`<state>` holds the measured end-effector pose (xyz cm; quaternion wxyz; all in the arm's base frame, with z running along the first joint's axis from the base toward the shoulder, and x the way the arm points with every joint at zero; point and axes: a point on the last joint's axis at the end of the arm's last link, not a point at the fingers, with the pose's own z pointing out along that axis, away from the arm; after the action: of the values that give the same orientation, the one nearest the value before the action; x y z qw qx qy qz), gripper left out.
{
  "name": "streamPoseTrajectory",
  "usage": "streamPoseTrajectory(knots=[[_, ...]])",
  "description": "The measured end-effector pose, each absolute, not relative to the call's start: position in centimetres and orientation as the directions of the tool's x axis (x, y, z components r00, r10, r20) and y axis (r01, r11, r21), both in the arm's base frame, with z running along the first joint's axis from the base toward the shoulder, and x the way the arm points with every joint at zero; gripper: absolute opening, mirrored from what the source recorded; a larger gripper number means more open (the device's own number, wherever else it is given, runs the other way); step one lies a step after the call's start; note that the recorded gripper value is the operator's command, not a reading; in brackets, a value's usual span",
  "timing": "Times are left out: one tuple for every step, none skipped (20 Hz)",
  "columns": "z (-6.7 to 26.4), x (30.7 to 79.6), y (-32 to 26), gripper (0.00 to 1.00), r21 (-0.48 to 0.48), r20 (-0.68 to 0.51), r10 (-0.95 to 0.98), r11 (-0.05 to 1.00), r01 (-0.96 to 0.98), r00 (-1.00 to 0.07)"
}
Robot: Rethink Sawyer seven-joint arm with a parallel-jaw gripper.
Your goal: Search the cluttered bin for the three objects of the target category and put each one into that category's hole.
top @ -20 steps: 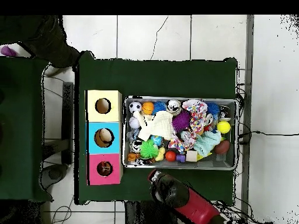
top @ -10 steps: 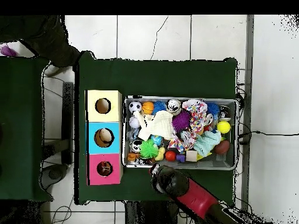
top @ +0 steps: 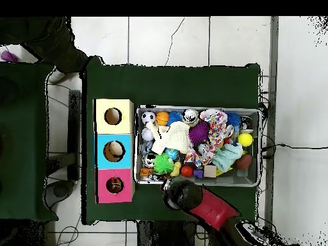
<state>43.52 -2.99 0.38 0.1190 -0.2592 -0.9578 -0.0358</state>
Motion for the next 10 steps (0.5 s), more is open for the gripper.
streamPoseTrajectory(knots=[[0.7,43.7,-3.0,0.0,0.002,0.251,0.483,0.866,0.499,-0.839],[1.3,44.0,-2.9,0.0,-0.005,0.257,0.476,0.871,0.492,-0.841],[1.6,44.2,-2.9,0.0,-0.008,0.259,0.473,0.873,0.488,-0.842],[2.0,44.3,-2.9,0.0,-0.011,0.262,0.47,0.875,0.484,-0.843],[2.6,44.7,-2.9,0.0,-0.017,0.263,0.462,0.88,0.475,-0.847],[3.0,44.9,-3.0,0.0,-0.021,0.264,0.458,0.883,0.469,-0.849],[3.6,45.4,-3.1,0.0,-0.027,0.263,0.452,0.886,0.462,-0.852],[4.1,45.7,-3.3,0.0,-0.031,0.262,0.449,0.889,0.457,-0.854],[4.7,46.1,-3.6,0.0,-0.036,0.259,0.447,0.891,0.454,-0.856],[5.0,46.3,-3.8,0.0,-0.039,0.258,0.445,0.892,0.451,-0.858]])
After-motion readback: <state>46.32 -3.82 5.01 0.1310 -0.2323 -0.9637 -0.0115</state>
